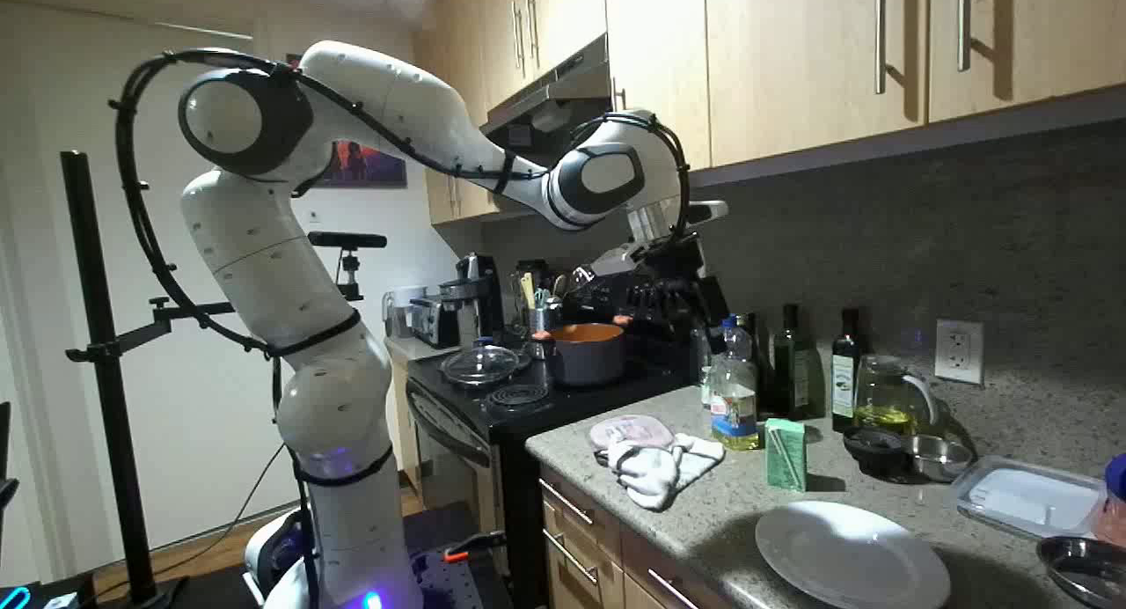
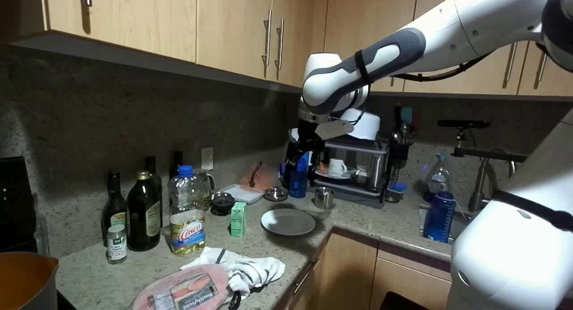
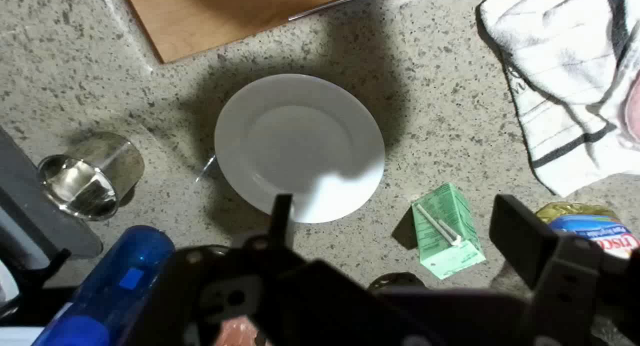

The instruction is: Put the object on top of the white towel on the white plate

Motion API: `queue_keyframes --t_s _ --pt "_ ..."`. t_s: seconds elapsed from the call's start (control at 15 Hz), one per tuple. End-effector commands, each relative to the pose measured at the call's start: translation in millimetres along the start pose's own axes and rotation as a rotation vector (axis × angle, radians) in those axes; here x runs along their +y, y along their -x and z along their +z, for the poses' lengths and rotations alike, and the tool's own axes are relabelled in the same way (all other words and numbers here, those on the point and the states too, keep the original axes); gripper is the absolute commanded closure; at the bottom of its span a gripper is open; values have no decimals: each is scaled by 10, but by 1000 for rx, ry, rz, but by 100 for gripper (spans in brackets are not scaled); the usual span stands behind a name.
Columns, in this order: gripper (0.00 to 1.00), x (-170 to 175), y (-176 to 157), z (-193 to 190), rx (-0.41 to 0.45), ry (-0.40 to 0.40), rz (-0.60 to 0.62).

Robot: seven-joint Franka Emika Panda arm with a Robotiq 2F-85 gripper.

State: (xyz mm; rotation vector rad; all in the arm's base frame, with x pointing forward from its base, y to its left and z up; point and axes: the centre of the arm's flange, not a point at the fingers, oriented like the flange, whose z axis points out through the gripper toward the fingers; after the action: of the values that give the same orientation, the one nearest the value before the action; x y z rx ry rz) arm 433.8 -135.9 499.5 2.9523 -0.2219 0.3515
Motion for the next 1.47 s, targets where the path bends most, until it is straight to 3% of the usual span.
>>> queue_keyframes --t_s 0.0,0.33,0.8,1.13,1.2,1.4 --pt "0 4 1 0 0 0 1" --pt "0 -258 -162 -170 47 -63 -215" --pt "0 -494 -233 -283 88 -253 -576" --pt "0 -507 -200 -288 52 -387 -798" --pt "0 -568 -112 -238 81 -355 -732" --pt "0 -552 -105 -235 76 -359 -740"
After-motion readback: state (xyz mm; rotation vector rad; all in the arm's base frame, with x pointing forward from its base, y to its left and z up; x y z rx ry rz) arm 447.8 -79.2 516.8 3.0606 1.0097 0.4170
